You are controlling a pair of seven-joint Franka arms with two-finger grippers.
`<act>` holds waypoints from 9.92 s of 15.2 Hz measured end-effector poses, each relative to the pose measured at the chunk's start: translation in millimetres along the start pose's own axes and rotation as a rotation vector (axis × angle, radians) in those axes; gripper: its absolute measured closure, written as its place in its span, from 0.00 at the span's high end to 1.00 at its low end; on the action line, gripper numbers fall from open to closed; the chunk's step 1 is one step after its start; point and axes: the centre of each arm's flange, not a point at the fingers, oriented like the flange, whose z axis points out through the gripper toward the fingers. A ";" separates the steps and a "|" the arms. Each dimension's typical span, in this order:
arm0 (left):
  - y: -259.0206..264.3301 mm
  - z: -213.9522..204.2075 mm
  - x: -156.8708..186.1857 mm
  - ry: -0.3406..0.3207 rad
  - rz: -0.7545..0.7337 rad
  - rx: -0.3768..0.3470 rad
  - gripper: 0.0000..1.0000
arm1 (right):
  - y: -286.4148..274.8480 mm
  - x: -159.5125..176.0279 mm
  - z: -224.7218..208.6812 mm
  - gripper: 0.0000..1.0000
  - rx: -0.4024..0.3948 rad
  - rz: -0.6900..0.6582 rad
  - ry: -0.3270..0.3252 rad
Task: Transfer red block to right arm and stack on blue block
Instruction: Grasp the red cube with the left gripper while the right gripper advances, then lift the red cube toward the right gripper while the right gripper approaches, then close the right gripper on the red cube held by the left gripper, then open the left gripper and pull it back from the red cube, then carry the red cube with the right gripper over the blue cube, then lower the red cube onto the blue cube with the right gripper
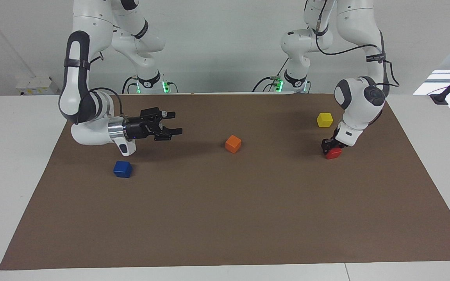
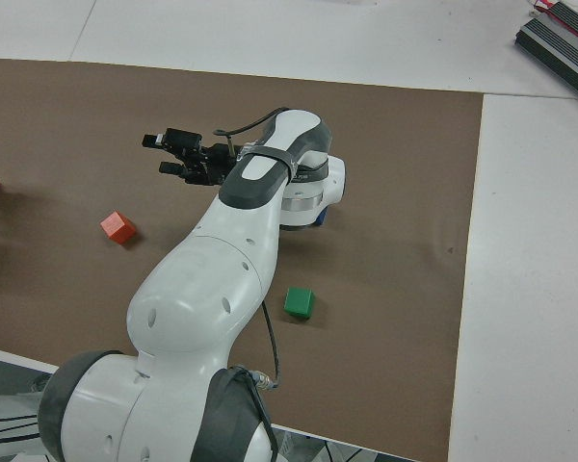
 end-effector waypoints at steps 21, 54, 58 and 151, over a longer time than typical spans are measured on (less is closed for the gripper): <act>194.7 -226.3 -65.4 -0.749 -1.165 -0.574 0.54 | 53.9 -16.6 126.4 1.00 0.344 -0.003 -0.118; 287.0 -161.6 -152.7 -0.834 -1.379 -0.787 0.54 | 75.6 -26.1 178.8 0.91 0.306 0.064 -0.092; 282.2 -156.2 -149.7 -0.823 -1.391 -0.789 0.54 | 72.9 -22.4 173.9 0.57 0.311 0.062 -0.079; 23.9 -253.5 32.2 0.034 0.329 0.074 1.00 | -10.1 26.5 -99.9 0.57 -1.763 0.034 0.198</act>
